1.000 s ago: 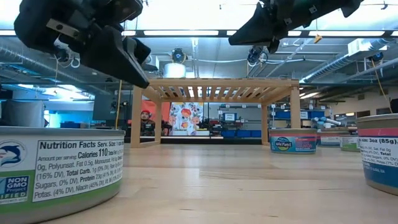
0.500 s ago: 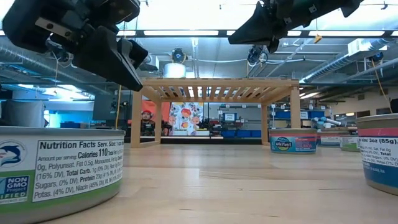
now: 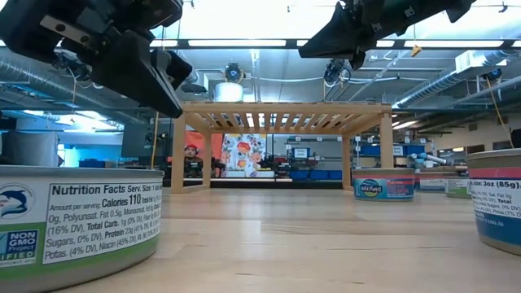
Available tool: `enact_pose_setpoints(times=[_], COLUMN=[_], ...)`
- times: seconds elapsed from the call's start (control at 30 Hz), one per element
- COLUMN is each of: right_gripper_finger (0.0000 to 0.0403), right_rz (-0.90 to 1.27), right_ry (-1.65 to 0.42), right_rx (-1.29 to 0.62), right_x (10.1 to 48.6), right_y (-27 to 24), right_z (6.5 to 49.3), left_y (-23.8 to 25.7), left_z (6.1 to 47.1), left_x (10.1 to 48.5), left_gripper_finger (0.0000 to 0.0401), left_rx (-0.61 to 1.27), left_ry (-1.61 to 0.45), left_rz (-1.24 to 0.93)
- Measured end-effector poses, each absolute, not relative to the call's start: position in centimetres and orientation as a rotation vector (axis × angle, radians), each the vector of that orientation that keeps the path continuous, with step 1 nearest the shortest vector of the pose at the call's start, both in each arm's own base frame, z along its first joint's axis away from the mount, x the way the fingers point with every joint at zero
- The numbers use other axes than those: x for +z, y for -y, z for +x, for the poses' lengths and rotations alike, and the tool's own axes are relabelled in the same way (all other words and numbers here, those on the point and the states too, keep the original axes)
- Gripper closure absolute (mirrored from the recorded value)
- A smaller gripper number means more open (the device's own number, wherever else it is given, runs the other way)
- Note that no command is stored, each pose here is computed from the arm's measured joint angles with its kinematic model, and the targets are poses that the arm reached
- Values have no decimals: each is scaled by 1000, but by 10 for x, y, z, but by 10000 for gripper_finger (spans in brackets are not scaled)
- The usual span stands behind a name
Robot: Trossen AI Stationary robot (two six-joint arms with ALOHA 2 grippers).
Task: Stack canned seafood by type on shelf
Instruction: Stack the blue pink tuna can on top of the blue pink tuna can on the shelf
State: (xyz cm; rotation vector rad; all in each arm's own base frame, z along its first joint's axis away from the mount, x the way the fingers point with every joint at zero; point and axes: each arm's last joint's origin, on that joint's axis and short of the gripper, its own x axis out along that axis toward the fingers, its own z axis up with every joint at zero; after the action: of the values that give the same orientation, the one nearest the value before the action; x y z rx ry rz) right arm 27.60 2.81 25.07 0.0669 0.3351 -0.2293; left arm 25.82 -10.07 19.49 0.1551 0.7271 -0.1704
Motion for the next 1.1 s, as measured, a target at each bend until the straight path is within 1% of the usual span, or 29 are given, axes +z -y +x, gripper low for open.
enact_pose_setpoints(times=[0.3,0.47,0.57,0.77,1.1], right_gripper_finger=[377,380,379,375,380], right_rz=[67,67,67,67,67], right_ry=[-335,-335,-335,-335,-335], right_rx=[-229,-229,-229,-229,-229], right_x=[251,251,251,251,251], right_y=[-28,-28,-28,-28,-28], right_z=[276,276,276,276,276], left_y=[102,103,106,117,126], left_z=[258,254,253,253,247], left_x=[195,193,199,214,214], left_gripper_finger=[401,401,401,401,401], left_rx=[-212,-235,-231,-260,-243], left_ry=[-740,-799,-850,-871,-906], left_rz=[118,117,119,139,64])
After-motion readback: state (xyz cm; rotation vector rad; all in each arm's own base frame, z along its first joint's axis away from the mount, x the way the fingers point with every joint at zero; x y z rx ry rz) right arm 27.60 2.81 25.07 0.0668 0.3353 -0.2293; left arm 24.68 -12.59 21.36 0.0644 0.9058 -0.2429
